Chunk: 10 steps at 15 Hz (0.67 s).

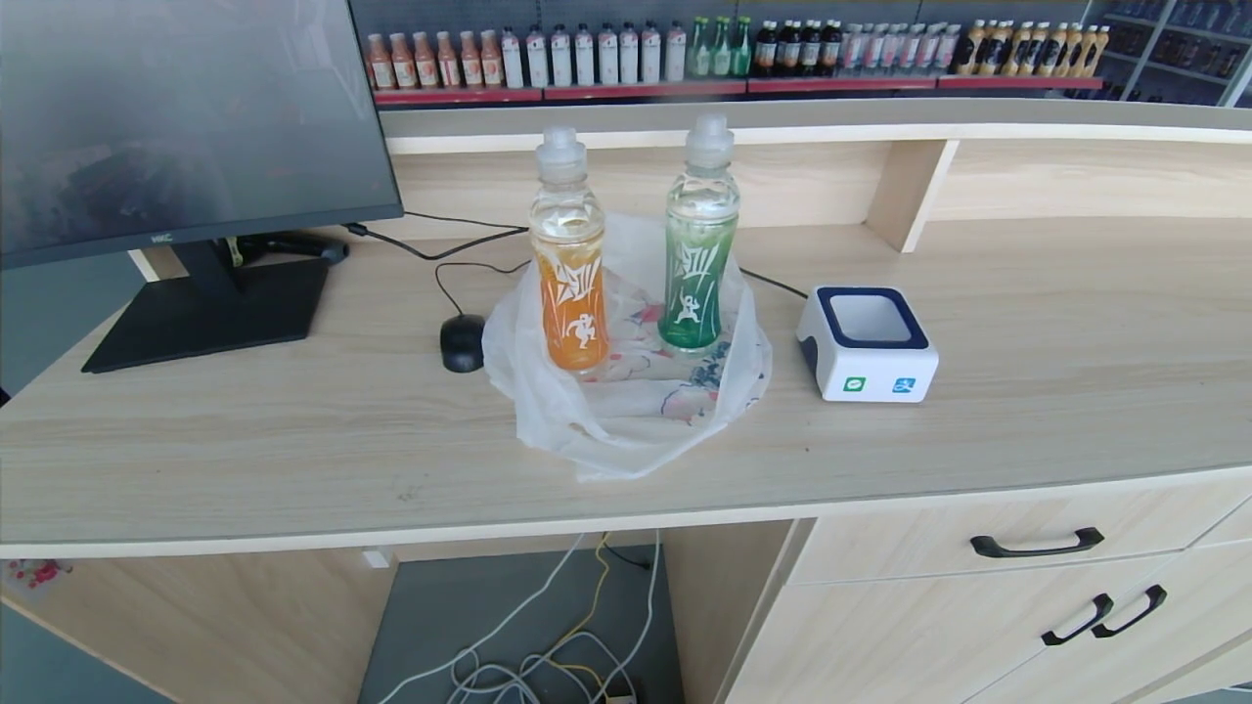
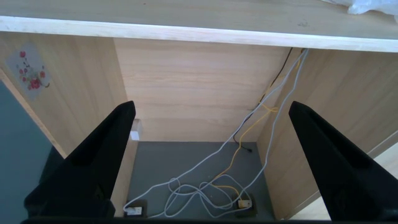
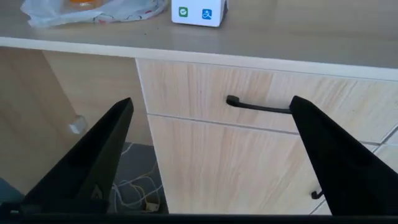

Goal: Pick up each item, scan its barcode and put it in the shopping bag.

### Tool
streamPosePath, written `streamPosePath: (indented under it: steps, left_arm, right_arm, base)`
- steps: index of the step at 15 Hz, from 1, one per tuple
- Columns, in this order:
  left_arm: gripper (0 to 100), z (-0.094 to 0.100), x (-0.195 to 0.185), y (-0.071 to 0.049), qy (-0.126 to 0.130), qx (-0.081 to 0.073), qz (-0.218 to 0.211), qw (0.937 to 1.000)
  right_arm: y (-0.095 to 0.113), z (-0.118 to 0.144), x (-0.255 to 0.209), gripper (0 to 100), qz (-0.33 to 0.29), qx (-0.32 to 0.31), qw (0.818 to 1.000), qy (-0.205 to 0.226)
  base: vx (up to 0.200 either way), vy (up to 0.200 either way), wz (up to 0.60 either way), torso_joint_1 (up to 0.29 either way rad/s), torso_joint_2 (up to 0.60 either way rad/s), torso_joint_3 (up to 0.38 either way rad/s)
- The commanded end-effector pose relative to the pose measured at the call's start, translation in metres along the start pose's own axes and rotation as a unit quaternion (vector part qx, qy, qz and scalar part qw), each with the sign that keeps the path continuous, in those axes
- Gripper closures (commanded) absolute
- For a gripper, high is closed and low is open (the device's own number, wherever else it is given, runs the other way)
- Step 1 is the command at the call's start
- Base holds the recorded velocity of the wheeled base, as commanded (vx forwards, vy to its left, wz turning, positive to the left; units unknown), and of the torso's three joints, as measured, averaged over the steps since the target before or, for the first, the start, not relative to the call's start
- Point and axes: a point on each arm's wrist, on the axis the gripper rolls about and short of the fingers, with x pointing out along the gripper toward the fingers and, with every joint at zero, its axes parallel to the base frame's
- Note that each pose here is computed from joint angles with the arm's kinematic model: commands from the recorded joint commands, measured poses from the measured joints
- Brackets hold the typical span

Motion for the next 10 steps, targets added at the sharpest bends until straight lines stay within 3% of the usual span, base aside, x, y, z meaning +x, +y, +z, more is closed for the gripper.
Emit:
streamPosePath:
  steps: [1, 4, 5, 7, 10]
  left_arm:
    - [0, 0.0, 0.0, 0.0, 0.0, 0.0, 0.0, 1.0]
    - [0, 0.0, 0.0, 0.0, 0.0, 0.0, 0.0, 1.0]
    - [0, 0.0, 0.0, 0.0, 0.0, -0.001, 0.001, 1.0]
    - [0, 0.0, 0.0, 0.0, 0.0, -0.001, 0.0, 1.0]
    - [0, 0.0, 0.0, 0.0, 0.0, -0.001, 0.0, 1.0]
  right_arm:
    - [0.0005, -0.0124, 0.0002, 0, 0.001, 0.006, 0.998, 0.059]
    - [0.0007, -0.0172, 0.0016, 0, -0.006, -0.007, 0.995, 0.097]
    - [0.0015, -0.0173, 0.0021, 0, -0.037, -0.008, 0.994, 0.1]
    - [0.0032, -0.0174, 0.001, 0, -0.079, -0.011, 0.992, 0.093]
    - [0.0036, -0.0172, 0.001, 0, -0.071, -0.005, 0.993, 0.09]
  base:
    - [0.0, 0.0, 0.0, 0.0, 0.0, 0.0]
    - [0.0, 0.0, 0.0, 0.0, 0.0, 0.0]
    - [0.0, 0.0, 0.0, 0.0, 0.0, 0.0]
    - [0.0, 0.0, 0.0, 0.0, 0.0, 0.0]
    - [0.0, 0.0, 0.0, 0.0, 0.0, 0.0]
